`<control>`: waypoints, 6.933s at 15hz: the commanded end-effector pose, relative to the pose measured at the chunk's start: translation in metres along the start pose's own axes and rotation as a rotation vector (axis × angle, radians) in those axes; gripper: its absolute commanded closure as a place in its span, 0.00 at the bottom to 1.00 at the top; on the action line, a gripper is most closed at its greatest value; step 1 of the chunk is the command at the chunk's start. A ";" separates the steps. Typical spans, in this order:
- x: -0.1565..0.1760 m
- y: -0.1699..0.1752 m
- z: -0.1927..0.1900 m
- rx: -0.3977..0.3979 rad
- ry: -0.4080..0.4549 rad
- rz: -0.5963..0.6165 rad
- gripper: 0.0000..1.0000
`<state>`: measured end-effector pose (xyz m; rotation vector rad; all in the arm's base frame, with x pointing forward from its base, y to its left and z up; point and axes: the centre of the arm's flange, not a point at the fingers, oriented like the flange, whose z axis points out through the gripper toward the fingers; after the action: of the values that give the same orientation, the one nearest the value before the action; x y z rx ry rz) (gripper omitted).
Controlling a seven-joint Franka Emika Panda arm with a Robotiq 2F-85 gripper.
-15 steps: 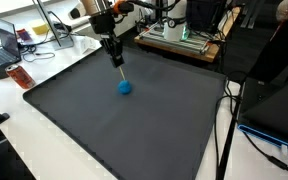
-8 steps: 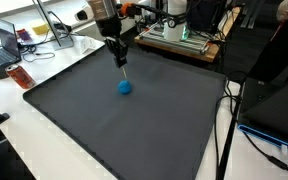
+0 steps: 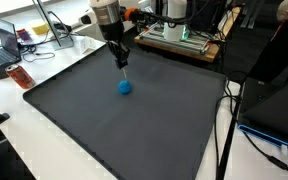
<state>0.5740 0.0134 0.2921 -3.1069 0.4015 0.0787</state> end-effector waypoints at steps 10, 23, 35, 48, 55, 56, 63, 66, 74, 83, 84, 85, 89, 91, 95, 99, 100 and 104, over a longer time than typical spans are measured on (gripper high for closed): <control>-0.001 -0.011 0.023 -0.026 0.018 0.026 0.97; 0.002 -0.016 0.059 -0.051 -0.025 0.029 0.97; 0.000 -0.012 0.059 -0.054 -0.046 0.029 0.97; -0.003 -0.015 0.006 -0.047 0.014 0.019 0.97; -0.002 -0.017 -0.013 -0.049 0.045 0.016 0.97; -0.002 -0.017 -0.015 -0.052 0.050 0.018 0.97; -0.002 -0.016 -0.027 -0.040 0.038 0.018 0.97; 0.001 -0.020 -0.031 -0.047 0.073 0.044 0.97; -0.017 -0.075 -0.028 -0.171 0.138 -0.008 0.97; -0.046 -0.154 -0.011 -0.340 0.202 -0.140 0.97; -0.050 -0.164 -0.006 -0.369 0.209 -0.169 0.97; -0.054 -0.172 -0.002 -0.394 0.217 -0.195 0.97; -0.070 -0.200 0.022 -0.465 0.228 -0.309 0.97; -0.075 -0.193 0.020 -0.434 0.213 -0.307 0.88; -0.077 -0.199 0.028 -0.445 0.212 -0.330 0.88; -0.080 -0.192 0.039 -0.396 0.237 -0.333 0.97; -0.080 -0.188 0.042 -0.381 0.247 -0.337 0.97; -0.083 -0.160 0.057 -0.338 0.263 -0.313 0.97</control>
<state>0.5464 0.2127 0.2482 -3.5078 -0.1537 -0.2463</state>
